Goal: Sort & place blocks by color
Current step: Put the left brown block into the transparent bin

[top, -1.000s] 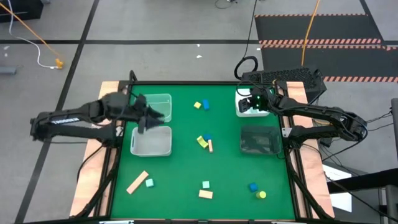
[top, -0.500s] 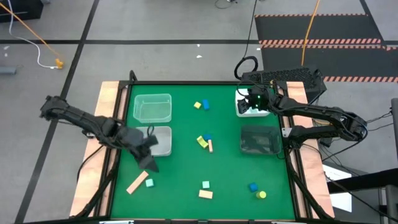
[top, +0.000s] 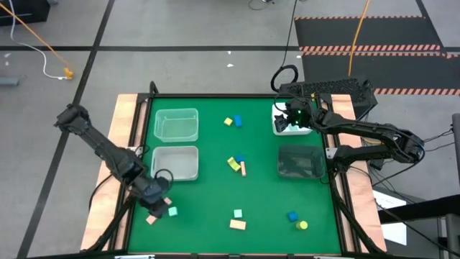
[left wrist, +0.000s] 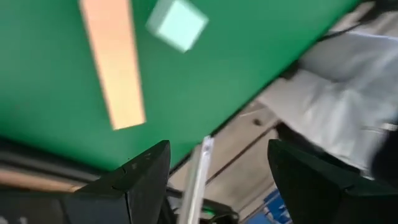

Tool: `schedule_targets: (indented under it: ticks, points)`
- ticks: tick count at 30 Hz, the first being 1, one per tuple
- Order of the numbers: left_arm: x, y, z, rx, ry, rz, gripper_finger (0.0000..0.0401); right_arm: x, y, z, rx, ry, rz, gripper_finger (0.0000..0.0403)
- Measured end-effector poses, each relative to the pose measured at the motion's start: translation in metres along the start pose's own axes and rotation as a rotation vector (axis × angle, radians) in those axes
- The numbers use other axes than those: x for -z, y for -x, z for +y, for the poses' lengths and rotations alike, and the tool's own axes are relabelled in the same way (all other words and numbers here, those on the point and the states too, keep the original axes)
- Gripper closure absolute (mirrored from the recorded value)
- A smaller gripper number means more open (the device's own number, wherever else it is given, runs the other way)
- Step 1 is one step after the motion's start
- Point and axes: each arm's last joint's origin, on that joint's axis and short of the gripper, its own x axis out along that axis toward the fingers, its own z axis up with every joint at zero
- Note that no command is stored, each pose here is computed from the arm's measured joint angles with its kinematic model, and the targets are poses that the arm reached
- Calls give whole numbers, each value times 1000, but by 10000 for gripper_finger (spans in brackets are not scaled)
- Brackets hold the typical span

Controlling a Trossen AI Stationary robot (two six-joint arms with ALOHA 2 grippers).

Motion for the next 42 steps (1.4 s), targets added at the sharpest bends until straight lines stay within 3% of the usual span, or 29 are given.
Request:
schedule_targets:
  ticks: [21,39,42]
  points:
    - [-17,-66,11,-394,157,-47,133,-4,0,2,-14,65,-44,167]
    - [-31,-97,15,-501,149,-139,133,-4,0,1,-13,72,-42,167]
    - [-31,-99,14,-488,145,-138,151,-4,0,1,-12,83,-42,167]
